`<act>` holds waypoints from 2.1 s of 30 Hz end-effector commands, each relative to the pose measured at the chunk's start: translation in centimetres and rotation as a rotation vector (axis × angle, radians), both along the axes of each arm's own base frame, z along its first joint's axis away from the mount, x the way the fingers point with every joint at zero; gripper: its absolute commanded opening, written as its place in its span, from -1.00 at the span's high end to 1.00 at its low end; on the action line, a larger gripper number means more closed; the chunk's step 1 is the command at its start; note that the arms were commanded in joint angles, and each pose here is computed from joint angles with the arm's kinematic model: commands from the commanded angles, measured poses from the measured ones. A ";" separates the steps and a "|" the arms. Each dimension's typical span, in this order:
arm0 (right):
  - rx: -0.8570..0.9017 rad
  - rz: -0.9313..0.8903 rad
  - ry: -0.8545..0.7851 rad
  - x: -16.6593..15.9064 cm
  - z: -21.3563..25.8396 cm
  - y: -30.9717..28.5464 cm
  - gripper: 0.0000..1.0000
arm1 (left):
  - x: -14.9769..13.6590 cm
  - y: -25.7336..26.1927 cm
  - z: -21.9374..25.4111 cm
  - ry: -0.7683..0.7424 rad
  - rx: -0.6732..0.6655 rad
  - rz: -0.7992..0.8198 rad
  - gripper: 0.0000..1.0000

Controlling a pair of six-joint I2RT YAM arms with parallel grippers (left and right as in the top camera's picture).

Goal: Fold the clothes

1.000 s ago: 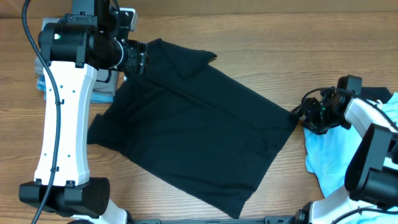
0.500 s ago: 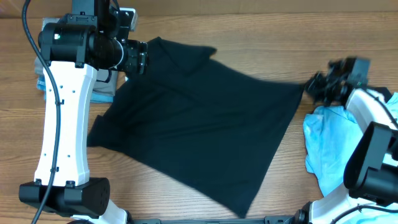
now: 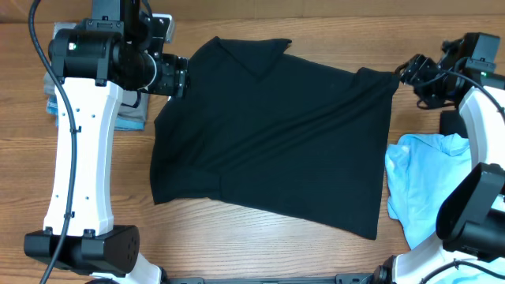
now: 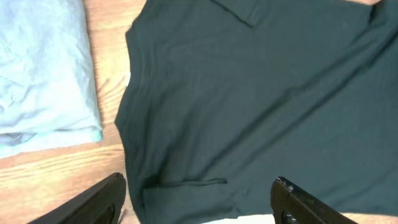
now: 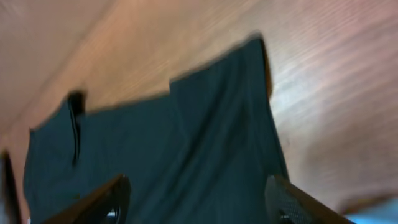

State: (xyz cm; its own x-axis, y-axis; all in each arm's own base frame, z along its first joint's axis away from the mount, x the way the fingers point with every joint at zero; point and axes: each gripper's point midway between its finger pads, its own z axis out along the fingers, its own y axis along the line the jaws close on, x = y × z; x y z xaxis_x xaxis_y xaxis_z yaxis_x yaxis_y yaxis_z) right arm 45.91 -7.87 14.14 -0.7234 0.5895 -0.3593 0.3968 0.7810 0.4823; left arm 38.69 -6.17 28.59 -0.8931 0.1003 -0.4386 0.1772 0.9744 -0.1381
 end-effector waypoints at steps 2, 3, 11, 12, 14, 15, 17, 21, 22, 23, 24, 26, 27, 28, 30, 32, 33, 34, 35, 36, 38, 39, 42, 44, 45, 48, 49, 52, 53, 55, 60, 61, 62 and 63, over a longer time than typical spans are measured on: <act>-0.019 0.071 -0.108 -1.6 6.7 1.4 -0.46 | -1.4 1.3 -0.2 0.043 0.073 0.040 -0.60; -0.022 0.071 -0.117 -2.6 8.0 1.7 -0.47 | -1.7 1.6 -0.3 0.054 0.089 0.046 -0.64; 0.056 0.024 0.004 -10.8 11.5 4.4 -0.53 | -4.9 3.8 -1.9 0.209 0.176 0.177 -0.80; 0.071 0.021 0.063 -11.8 10.6 4.6 -0.53 | -5.0 3.9 -2.2 0.222 0.178 0.190 -0.81; 0.083 0.005 0.191 -13.8 8.2 4.8 -0.53 | -5.4 4.0 -3.6 0.267 0.178 0.213 -0.84; 0.087 -0.003 0.252 -14.8 6.8 4.8 -0.53 | -5.4 4.0 -4.5 0.284 0.180 0.217 -0.86; 0.106 -0.012 0.347 -16.3 3.9 5.0 -0.53 | -5.5 3.8 -6.7 0.325 0.173 0.224 -0.89; 0.183 -0.070 0.535 -20.1 -2.4 6.0 -0.53 | -5.9 2.5 -11.7 0.403 0.115 0.200 -0.90; 0.205 -0.087 0.584 -21.3 -4.0 6.5 -0.53 | -6.0 2.5 -12.7 0.412 0.113 0.199 -0.90; 0.219 -0.091 0.606 -22.0 -4.9 6.8 -0.53 | -6.0 2.5 -13.6 0.419 0.114 0.198 -0.92; 0.233 -0.096 0.634 -22.9 -6.2 7.2 -0.53 | -6.1 2.5 -14.3 0.425 0.115 0.198 -0.95; 0.249 -0.127 0.684 -24.6 -8.5 7.6 -0.54 | -6.5 2.5 -15.9 0.442 0.119 0.197 -1.00; 0.260 -0.150 0.705 -25.4 -9.7 7.7 -0.53 | -6.8 2.5 -16.7 0.453 0.121 0.197 -1.00; 0.269 -0.173 0.720 -26.2 -10.8 7.9 -0.53 | -7.0 2.6 -17.2 0.461 0.122 0.197 -1.00; 0.281 -0.203 0.735 -27.1 -12.1 8.0 -0.52 | -7.3 2.6 -17.9 0.469 0.125 0.196 -1.00; 0.283 -0.208 0.736 -27.8 -13.3 8.2 -0.52 | -7.4 2.6 -18.2 0.472 0.125 0.196 -1.00; 0.288 -0.207 0.739 -28.1 -13.6 8.4 -0.51 | -7.3 2.6 -18.2 0.469 0.124 0.196 -1.00; 0.288 -0.206 0.743 -28.3 -13.8 8.5 -0.50 | -7.2 2.6 -18.2 0.465 0.124 0.196 -1.00; 0.284 -0.200 0.746 -28.4 -13.8 8.5 -0.50 | -7.0 2.6 -18.2 0.459 0.123 0.197 -1.00; 0.284 -0.198 0.746 -28.4 -13.8 8.5 -0.49 | -6.9 2.6 -18.2 0.452 0.121 0.197 -1.00; 0.284 -0.199 0.745 -28.4 -13.8 8.5 -0.36 | -6.7 2.5 -18.2 0.444 0.119 0.197 -1.00; 0.284 -0.199 0.745 -28.4 -13.8 8.5 -0.31 | -6.7 2.5 -18.2 0.444 0.119 0.197 -1.00; 0.269 -0.172 0.707 -27.7 -14.0 8.3 -0.06 | -6.6 2.5 -18.2 0.442 0.119 0.197 -1.00; 0.262 -0.156 0.696 -27.6 -14.0 8.2 0.25 | -6.7 2.5 -18.2 0.445 0.117 0.197 -1.00; 0.258 -0.148 0.694 -27.6 -14.0 8.2 0.29 | -6.7 2.5 -18.2 0.444 0.117 0.197 -1.00; 0.240 -0.153 0.711 -28.0 -14.1 8.0 0.49 | -6.7 2.5 -18.2 0.445 0.117 0.197 -1.00; 0.237 -0.155 0.715 -28.1 -14.1 7.9 0.54 | -6.8 2.5 -18.2 0.448 0.119 0.197 -1.00; 0.188 -0.184 0.767 -29.1 -13.8 7.2 0.69 | -7.0 3.0 -18.2 0.457 0.134 0.205 -1.00; 0.165 -0.208 0.787 -29.5 -13.7 6.8 0.73 | -7.0 3.1 -18.2 0.457 0.140 0.209 -1.00; 0.147 -0.234 0.788 -29.6 -13.2 6.4 0.76 | -7.1 3.6 -18.2 0.464 0.142 0.221 -1.00; 0.164 -0.320 0.755 -29.1 -11.4 6.4 0.84 | -8.0 4.5 -18.3 0.503 0.141 0.248 -1.00; 0.171 -0.327 0.749 -29.1 -11.1 6.4 0.86 | -8.1 4.5 -18.3 0.507 0.141 0.248 -1.00; 0.178 -0.341 0.751 -29.2 -10.7 6.5 0.88 | -8.2 4.5 -18.4 0.511 0.139 0.248 -1.00; 0.183 -0.348 0.747 -29.3 -10.3 6.6 0.89 | -8.3 4.5 -18.5 0.515 0.136 0.247 -1.00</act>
State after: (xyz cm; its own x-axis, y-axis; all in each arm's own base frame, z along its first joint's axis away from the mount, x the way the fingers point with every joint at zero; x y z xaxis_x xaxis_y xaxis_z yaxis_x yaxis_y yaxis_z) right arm 15.65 -0.66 2.26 -0.5388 0.7810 0.3157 0.8364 0.5408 0.0895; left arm 30.84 -1.87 10.27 -0.9948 -0.0899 0.0483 -0.0909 0.9957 -0.0189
